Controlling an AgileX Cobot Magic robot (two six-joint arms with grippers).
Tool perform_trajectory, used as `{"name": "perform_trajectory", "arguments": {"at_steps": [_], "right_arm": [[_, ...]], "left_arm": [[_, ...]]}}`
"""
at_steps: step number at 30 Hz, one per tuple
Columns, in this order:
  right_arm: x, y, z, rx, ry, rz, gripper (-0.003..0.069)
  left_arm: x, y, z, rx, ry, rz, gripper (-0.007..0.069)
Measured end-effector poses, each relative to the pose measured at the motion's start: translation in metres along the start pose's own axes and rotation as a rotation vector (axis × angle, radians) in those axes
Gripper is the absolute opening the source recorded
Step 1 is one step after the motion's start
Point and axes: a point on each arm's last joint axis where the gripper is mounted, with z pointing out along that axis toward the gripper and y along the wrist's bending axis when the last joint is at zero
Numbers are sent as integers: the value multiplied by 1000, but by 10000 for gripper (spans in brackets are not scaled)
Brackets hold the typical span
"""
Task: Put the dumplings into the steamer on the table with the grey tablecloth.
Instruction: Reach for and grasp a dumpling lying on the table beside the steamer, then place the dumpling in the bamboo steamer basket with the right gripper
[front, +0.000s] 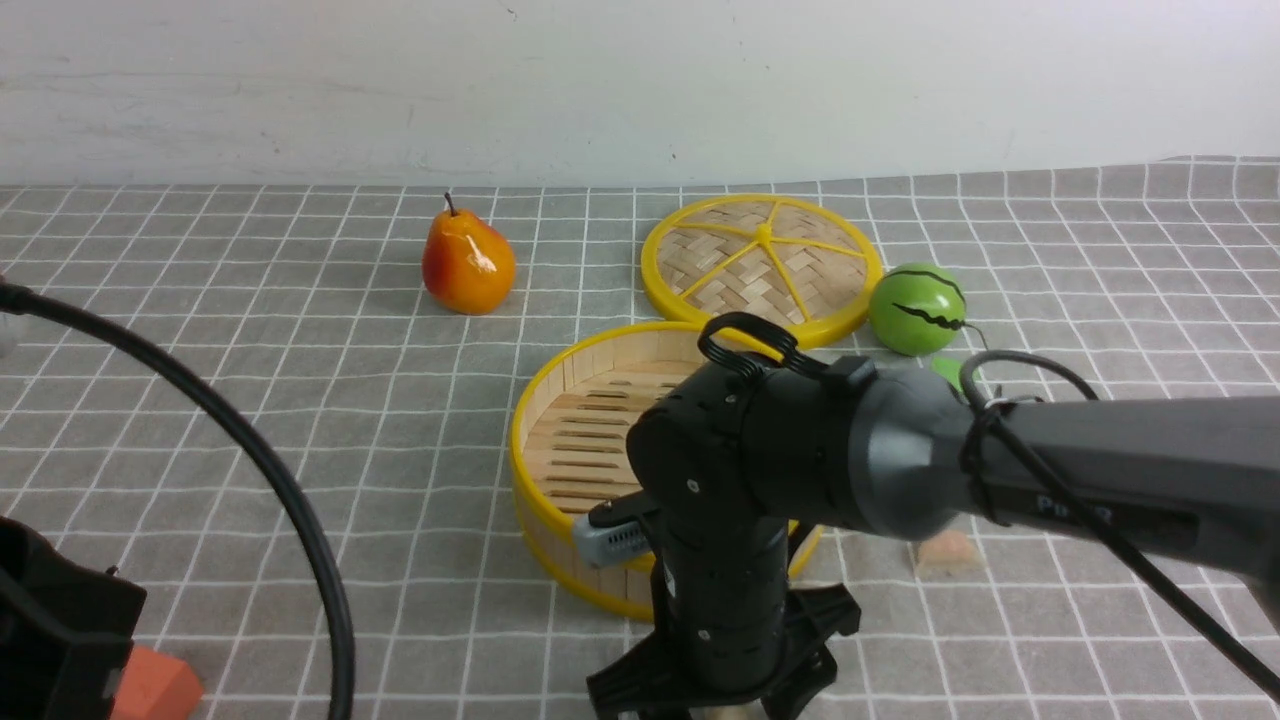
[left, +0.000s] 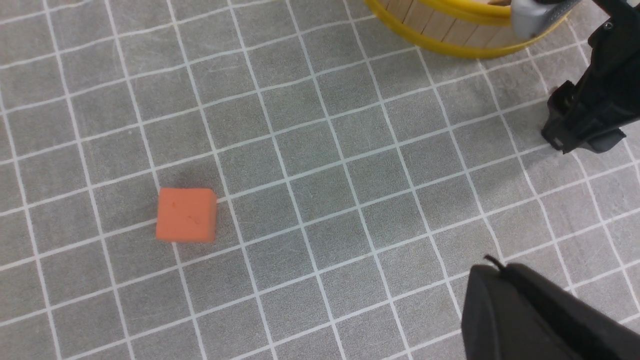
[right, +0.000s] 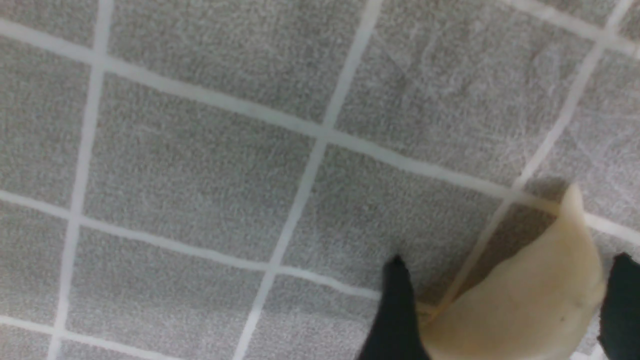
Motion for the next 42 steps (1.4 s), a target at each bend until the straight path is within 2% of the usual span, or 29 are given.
{"name": "perform_trajectory", "arguments": {"at_steps": [9, 14, 17, 21, 25, 27, 31, 34, 42], "right_arm": [[0, 1, 1, -9, 4, -17, 249], [1, 2, -4, -30, 2, -83, 246], [5, 3, -30, -67, -48, -154, 246], [5, 1, -76, -64, -144, -220, 246], [-14, -7, -119, -23, -284, -239, 246], [-36, -17, -129, -8, -353, -207, 246], [-77, -25, -120, -13, -419, -159, 246], [-110, -19, -94, -25, -461, -151, 246], [-148, -5, -49, -29, -481, -154, 249]], "left_arm": [[0, 0, 0, 1, 1, -1, -11], [0, 0, 0, 1, 3, -1, -10], [0, 0, 0, 0, 5, -1, -6], [1, 0, 0, 0, 6, -1, -4], [-1, 0, 0, 4, -7, -1, -3], [-2, -1, 0, 7, -17, -1, -3], [-2, -1, 0, 9, -24, -1, -1], [-2, -1, 0, 10, -27, -1, 0], [-2, -1, 0, 10, -27, -1, 7]]}}
